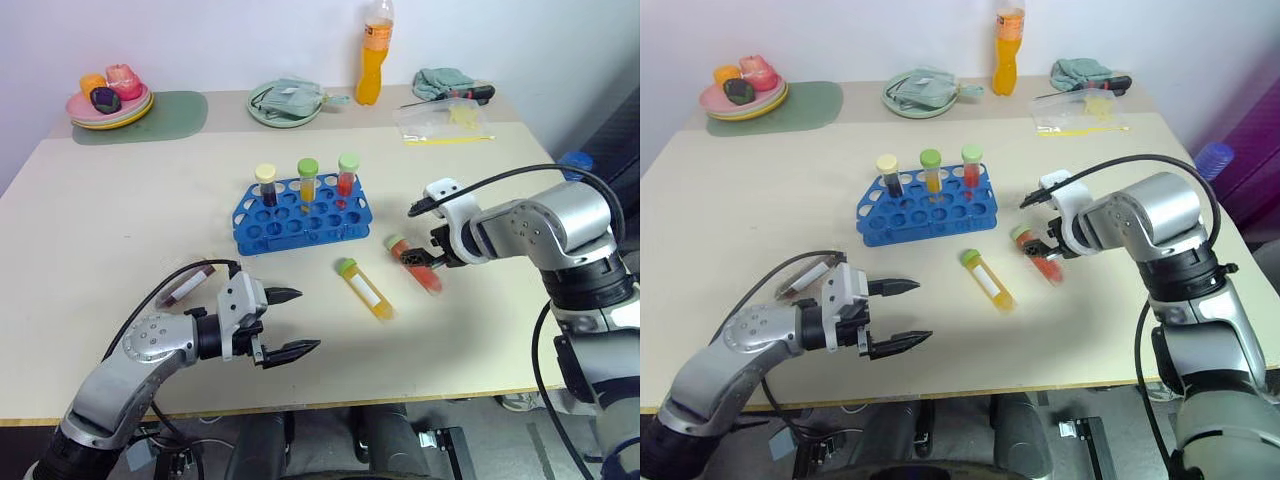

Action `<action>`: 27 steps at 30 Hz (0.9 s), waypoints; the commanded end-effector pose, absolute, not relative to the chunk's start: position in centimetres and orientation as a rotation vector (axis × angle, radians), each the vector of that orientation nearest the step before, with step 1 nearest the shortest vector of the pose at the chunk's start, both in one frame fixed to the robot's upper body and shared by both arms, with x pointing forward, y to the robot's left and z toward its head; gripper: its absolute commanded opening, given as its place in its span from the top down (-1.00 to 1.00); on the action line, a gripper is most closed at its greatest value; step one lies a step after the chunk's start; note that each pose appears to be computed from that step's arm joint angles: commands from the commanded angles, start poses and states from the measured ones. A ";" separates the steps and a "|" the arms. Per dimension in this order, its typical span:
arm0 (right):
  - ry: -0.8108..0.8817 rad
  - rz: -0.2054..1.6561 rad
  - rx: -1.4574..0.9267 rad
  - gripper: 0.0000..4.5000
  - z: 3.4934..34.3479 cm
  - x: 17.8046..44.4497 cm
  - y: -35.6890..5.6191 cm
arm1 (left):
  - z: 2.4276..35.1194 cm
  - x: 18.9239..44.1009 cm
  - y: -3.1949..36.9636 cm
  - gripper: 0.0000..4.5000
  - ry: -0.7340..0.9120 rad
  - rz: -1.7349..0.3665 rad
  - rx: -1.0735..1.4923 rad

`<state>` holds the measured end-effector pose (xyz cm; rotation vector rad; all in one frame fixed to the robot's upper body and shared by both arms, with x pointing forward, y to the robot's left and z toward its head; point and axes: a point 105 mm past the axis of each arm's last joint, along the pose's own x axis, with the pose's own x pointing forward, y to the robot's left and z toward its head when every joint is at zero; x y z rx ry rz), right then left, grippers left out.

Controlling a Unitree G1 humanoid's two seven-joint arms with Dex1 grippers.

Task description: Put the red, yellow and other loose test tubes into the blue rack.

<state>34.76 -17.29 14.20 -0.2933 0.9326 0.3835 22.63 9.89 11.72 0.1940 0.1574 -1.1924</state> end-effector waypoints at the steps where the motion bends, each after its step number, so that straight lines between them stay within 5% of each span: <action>1: 0.947 0.402 -0.305 -0.95 14.8 35.1 -16.7 | 12.9 22.3 9.6 -0.95 0.096 -1.188 0.216; 4: 0.976 0.400 -0.303 -0.95 14.4 35.3 -16.5 | 12.9 22.3 9.7 -0.95 0.095 -1.175 0.213; 6: 0.991 0.406 -0.299 -0.70 14.2 35.4 -16.3 | 12.9 22.4 9.7 -1.00 0.094 -1.168 0.212; 13: 1.001 0.424 -0.304 0.67 14.1 35.3 -16.0 | 13.0 22.3 9.9 -1.00 0.093 -1.163 0.209; 19: 0.762 0.525 -0.330 0.68 18.2 34.7 -15.3 | 13.3 22.6 10.4 -1.00 0.086 -1.129 0.204; 23: 0.144 0.707 -0.300 0.68 24.0 34.0 -11.2 | 13.1 23.4 11.4 -1.00 0.084 -1.065 0.191; 27: -0.152 0.700 -0.104 0.68 24.7 33.4 -8.3 | 13.5 25.0 11.9 -1.00 0.043 -0.977 0.140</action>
